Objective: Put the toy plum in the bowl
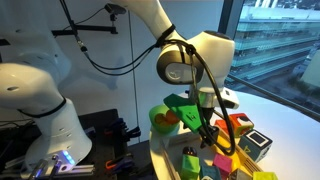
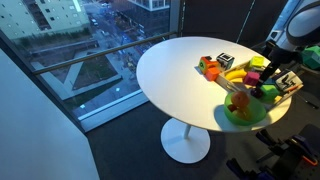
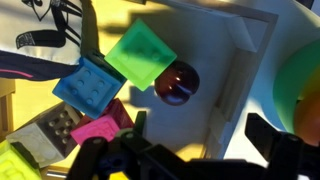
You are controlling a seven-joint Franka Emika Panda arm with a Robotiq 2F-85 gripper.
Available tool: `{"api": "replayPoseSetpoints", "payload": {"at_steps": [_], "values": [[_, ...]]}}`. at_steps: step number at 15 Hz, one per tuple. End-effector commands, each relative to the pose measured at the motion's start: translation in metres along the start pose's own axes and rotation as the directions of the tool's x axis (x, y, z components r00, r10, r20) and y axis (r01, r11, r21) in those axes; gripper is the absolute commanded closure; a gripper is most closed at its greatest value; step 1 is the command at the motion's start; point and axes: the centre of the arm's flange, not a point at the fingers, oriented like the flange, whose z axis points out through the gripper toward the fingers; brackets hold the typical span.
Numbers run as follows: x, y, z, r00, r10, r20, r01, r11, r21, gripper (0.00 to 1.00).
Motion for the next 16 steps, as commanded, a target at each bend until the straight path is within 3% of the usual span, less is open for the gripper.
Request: {"api": "replayPoseSetpoints", "payload": {"at_steps": [1,9,16], "values": [[0.005,0.009,0.012,0.998,-0.057,-0.018,0.057,0.998,-0.012,0.00],[0.007,0.002,0.014,0.999,-0.047,-0.009,0.046,0.999,-0.023,0.00],[0.007,-0.005,0.030,0.986,-0.167,-0.016,0.167,0.986,-0.005,0.00]]}}
